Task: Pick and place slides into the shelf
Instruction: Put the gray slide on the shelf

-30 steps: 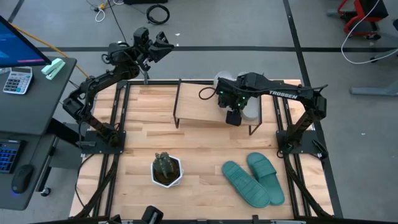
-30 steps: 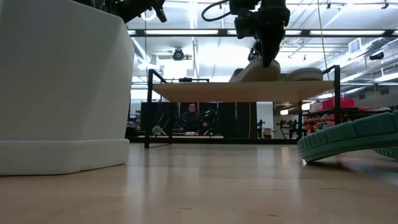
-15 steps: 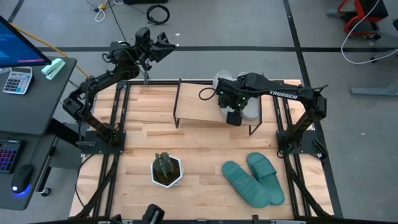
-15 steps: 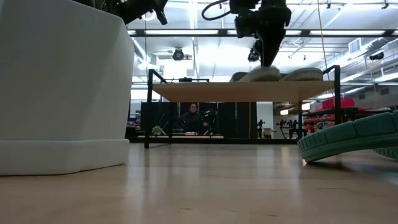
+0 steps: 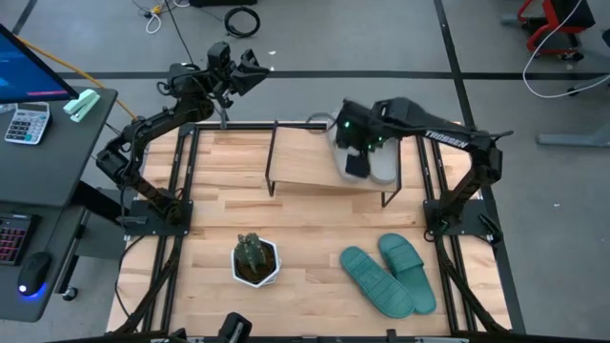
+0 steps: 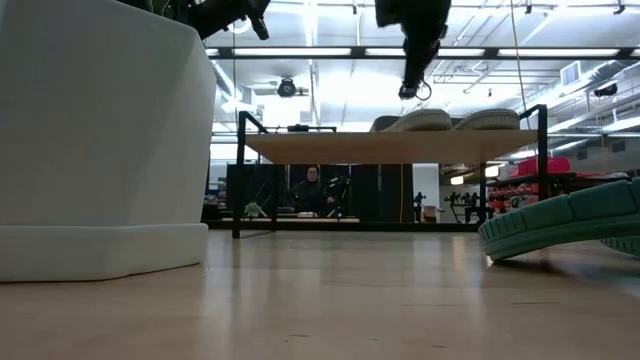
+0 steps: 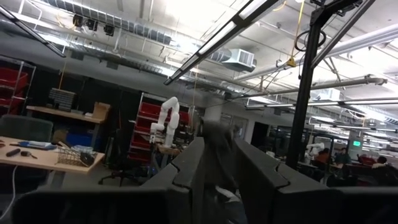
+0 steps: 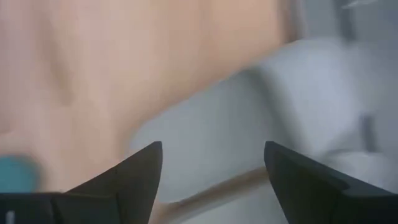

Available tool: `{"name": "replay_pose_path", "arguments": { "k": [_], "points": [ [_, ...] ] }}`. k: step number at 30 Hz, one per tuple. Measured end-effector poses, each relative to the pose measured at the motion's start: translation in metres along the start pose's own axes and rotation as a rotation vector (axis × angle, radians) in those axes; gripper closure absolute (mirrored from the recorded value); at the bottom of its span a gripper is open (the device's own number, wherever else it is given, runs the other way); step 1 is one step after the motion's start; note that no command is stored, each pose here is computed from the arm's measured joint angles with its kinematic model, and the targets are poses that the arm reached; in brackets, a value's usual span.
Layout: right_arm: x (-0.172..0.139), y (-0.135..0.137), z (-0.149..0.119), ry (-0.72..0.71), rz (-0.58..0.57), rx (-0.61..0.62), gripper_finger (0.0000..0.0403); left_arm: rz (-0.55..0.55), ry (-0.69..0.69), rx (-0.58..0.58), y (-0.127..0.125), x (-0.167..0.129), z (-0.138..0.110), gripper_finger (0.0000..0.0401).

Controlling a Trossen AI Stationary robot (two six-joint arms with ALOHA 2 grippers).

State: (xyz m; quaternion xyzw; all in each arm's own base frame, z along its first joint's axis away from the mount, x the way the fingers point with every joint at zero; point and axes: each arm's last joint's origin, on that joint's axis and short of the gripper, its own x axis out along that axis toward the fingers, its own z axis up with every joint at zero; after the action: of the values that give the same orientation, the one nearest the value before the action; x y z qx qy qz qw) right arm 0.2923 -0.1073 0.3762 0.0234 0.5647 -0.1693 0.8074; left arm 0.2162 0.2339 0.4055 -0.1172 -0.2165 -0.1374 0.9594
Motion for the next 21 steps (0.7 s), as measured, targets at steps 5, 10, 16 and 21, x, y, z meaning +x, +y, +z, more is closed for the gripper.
{"name": "replay_pose_path", "arguments": {
  "k": [5,10,16,21],
  "points": [
    [-0.022,-0.055,0.004,-0.122,-0.130,0.162,0.0124,-0.004,0.010,-0.023,-0.001,0.004,-0.004,0.0315],
    [-0.028,-0.114,-0.013,-0.183,-0.045,0.395,0.0133,-0.011,0.029,-0.043,-0.002,0.011,-0.010,0.0318],
    [-0.010,-0.156,-0.030,-0.197,0.123,0.492,0.0135,0.016,0.082,-0.113,0.001,0.019,-0.022,0.0310],
    [0.021,-0.180,-0.030,-0.180,0.222,0.505,0.0135,0.053,0.141,-0.175,0.005,0.024,-0.034,0.0314]
  ]
}}
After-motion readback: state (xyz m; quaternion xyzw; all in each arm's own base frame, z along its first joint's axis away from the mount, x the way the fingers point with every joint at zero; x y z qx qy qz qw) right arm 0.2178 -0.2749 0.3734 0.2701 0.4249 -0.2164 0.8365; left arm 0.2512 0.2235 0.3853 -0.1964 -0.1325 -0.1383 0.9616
